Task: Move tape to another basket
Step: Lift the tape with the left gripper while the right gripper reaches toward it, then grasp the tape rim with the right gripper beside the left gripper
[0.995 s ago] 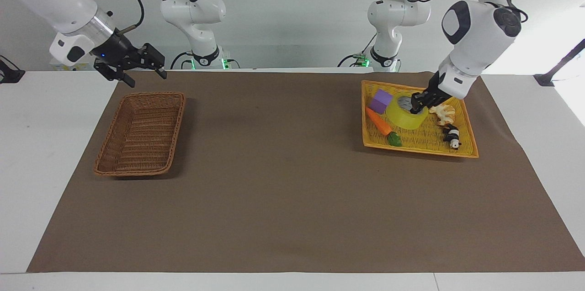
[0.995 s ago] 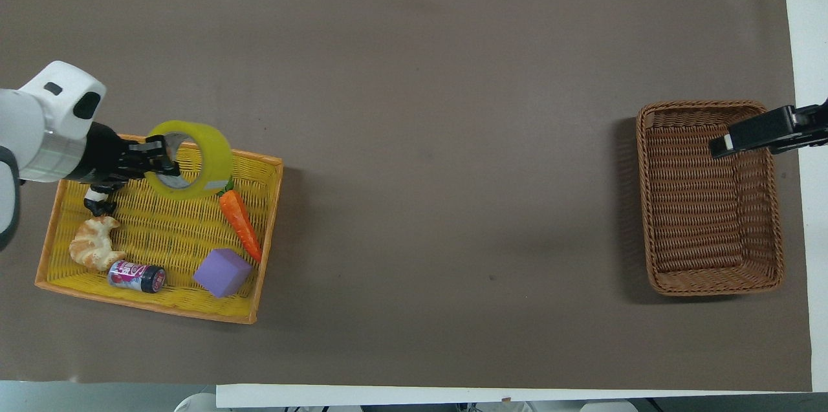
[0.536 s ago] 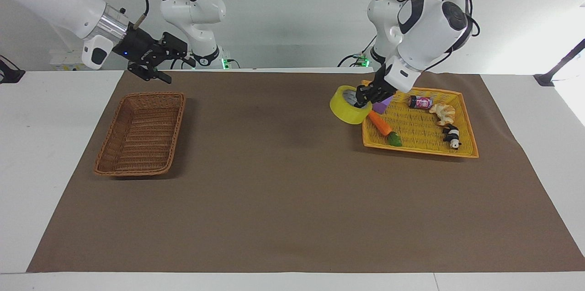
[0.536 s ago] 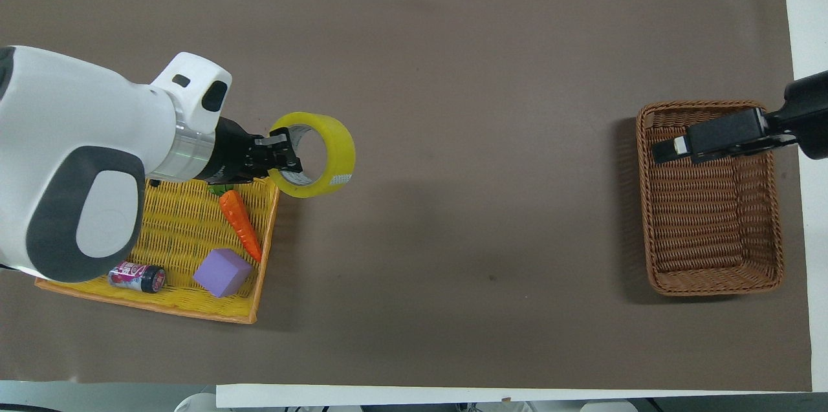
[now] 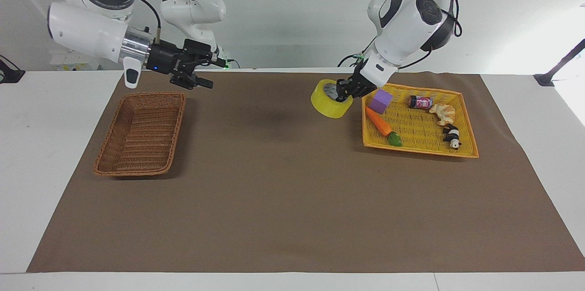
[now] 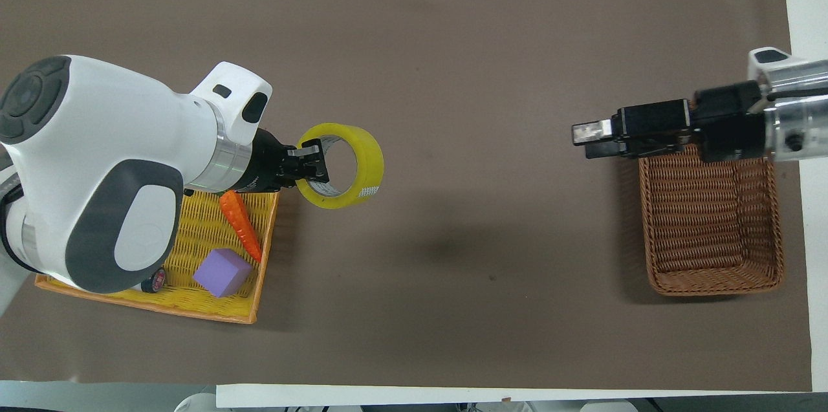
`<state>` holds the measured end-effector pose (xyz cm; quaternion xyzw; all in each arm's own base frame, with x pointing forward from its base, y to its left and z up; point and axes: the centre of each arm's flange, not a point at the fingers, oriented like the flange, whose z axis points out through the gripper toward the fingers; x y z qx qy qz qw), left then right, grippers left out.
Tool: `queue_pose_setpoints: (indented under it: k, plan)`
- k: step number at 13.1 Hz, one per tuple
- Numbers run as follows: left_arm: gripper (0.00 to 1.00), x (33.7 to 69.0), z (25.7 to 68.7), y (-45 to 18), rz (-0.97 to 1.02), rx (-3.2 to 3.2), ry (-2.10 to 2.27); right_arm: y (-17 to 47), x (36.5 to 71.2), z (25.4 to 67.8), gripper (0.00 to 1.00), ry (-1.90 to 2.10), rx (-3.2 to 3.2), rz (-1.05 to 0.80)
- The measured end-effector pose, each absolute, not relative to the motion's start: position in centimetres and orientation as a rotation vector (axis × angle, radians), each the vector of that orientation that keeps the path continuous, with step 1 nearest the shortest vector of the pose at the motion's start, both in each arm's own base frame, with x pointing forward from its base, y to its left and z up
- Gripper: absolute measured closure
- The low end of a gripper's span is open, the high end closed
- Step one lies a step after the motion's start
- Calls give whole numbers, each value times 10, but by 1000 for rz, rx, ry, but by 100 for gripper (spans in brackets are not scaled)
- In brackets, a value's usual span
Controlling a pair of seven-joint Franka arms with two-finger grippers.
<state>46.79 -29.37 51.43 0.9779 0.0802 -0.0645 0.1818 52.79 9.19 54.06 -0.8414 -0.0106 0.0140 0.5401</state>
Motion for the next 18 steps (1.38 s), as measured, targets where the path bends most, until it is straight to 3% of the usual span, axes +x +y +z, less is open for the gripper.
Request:
queue_pose_setpoints:
  k: [6,11,18]
  plan:
    - [77,463,514,-302,-187,2764,202,230,516,505,0,-102,-2016,-72]
    - [77,463,514,-302,-188,2764,202,267,520,466,0,-122,-2013,-130]
    - [77,463,514,-302,-189,2764,203,291,512,469,0,-40,-2022,-92]
